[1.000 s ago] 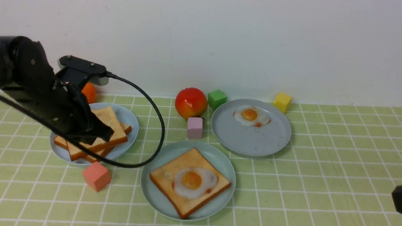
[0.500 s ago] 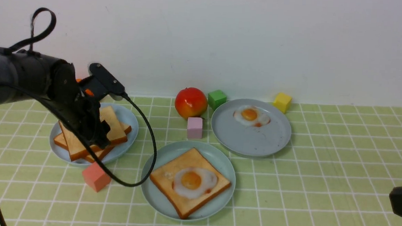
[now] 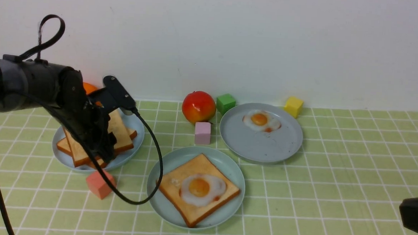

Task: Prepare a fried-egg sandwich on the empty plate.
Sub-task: Use the left arm to grab a slice of bread

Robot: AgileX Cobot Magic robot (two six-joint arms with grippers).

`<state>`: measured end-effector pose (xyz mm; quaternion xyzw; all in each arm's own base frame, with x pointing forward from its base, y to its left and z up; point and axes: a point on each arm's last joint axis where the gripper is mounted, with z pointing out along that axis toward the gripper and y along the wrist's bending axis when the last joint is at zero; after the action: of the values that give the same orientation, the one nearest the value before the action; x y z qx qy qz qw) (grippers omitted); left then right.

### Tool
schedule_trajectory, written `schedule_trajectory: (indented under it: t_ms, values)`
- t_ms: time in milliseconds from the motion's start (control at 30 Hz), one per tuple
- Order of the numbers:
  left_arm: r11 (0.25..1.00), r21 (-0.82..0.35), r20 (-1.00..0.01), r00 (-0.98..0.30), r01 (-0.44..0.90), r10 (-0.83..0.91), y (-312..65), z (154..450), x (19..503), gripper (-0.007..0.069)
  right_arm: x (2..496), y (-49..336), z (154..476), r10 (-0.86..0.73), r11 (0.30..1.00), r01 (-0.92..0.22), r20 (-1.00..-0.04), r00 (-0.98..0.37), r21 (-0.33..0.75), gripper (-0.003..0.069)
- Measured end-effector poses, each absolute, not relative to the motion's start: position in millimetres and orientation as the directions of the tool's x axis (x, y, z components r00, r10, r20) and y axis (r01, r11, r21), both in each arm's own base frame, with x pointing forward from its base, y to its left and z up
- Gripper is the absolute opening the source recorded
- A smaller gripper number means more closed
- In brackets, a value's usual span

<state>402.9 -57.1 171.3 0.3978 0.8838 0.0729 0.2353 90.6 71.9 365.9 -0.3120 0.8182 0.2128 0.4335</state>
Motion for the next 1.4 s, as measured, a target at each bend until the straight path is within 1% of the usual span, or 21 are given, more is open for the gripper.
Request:
schedule_trajectory:
  t_ms: [100, 267, 367, 467, 567, 733, 900, 933, 1067, 1200, 1233, 1267, 1367, 1400]
  values:
    - [0.675, 0.319, -0.366, -0.57, 0.665, 0.735, -57, 175, 402, 0.0372, 90, 72, 364, -0.333, 0.71, -0.699, -0.834, -0.441, 0.086, 0.0014]
    - [0.676, 0.327, -0.377, -0.565, 0.66, 0.734, -57, 186, 399, 0.037, 89, 72, 363, -0.342, 0.705, -0.703, -0.825, -0.45, 0.092, 0.0014]
    - [0.679, 0.33, -0.386, -0.563, 0.655, 0.731, -56, 198, 395, 0.037, 88, 72, 363, -0.342, 0.705, -0.704, -0.825, -0.451, 0.093, 0.0014]
    - [0.683, 0.321, -0.387, -0.568, 0.656, 0.727, -56, 205, 391, 0.037, 88, 72, 363, -0.342, 0.705, -0.704, -0.825, -0.451, 0.093, 0.0014]
    - [0.685, 0.303, -0.385, -0.572, 0.662, 0.724, -57, 204, 390, 0.037, 89, 72, 363, -0.341, 0.705, -0.703, -0.825, -0.45, 0.093, 0.0015]
    - [0.655, 0.301, -0.367, -0.55, 0.693, 0.751, -58, 197, 391, 0.037, 89, 72, 363, -0.339, 0.706, -0.702, -0.827, -0.448, 0.092, 0.0019]
    - [0.636, 0.304, -0.349, -0.538, 0.709, 0.767, -59, 179, 397, 0.037, 89, 72, 363, -0.338, 0.706, -0.702, -0.828, -0.448, 0.091, 0.002]
    - [0.624, 0.309, -0.334, -0.532, 0.718, 0.778, -58, 171, 399, 0.037, 89, 72, 363, -0.338, 0.706, -0.702, -0.828, -0.448, 0.091, 0.002]
    - [0.609, 0.32, -0.319, -0.523, 0.726, 0.79, -58, 166, 401, 0.0363, 89, 72, 363, -0.339, 0.706, -0.703, -0.827, -0.449, 0.092, 0.002]
    - [0.609, 0.32, -0.319, -0.523, 0.726, 0.79, -58, 166, 402, 0.0315, 88, 73, 363, -0.334, 0.703, -0.704, -0.828, -0.451, 0.1, 0.002]
    - [0.611, 0.32, -0.321, -0.524, 0.724, 0.789, -58, 166, 402, 0.0293, 88, 73, 363, -0.332, 0.702, -0.705, -0.828, -0.452, 0.102, 0.002]
    - [0.616, 0.32, -0.325, -0.528, 0.72, 0.785, -58, 166, 402, 0.0244, 88, 73, 363, -0.331, 0.701, -0.705, -0.828, -0.452, 0.105, 0.002]
    - [0.622, 0.32, -0.325, -0.534, 0.714, 0.78, -58, 166, 402, 0.013, 88, 73, 363, -0.328, 0.7, -0.706, -0.828, -0.454, 0.109, 0.0021]
    - [0.622, 0.32, -0.325, -0.534, 0.714, 0.78, -58, 166, 402, 0.013, 88, 73, 363, -0.328, 0.7, -0.706, -0.829, -0.454, 0.11, 0.0021]
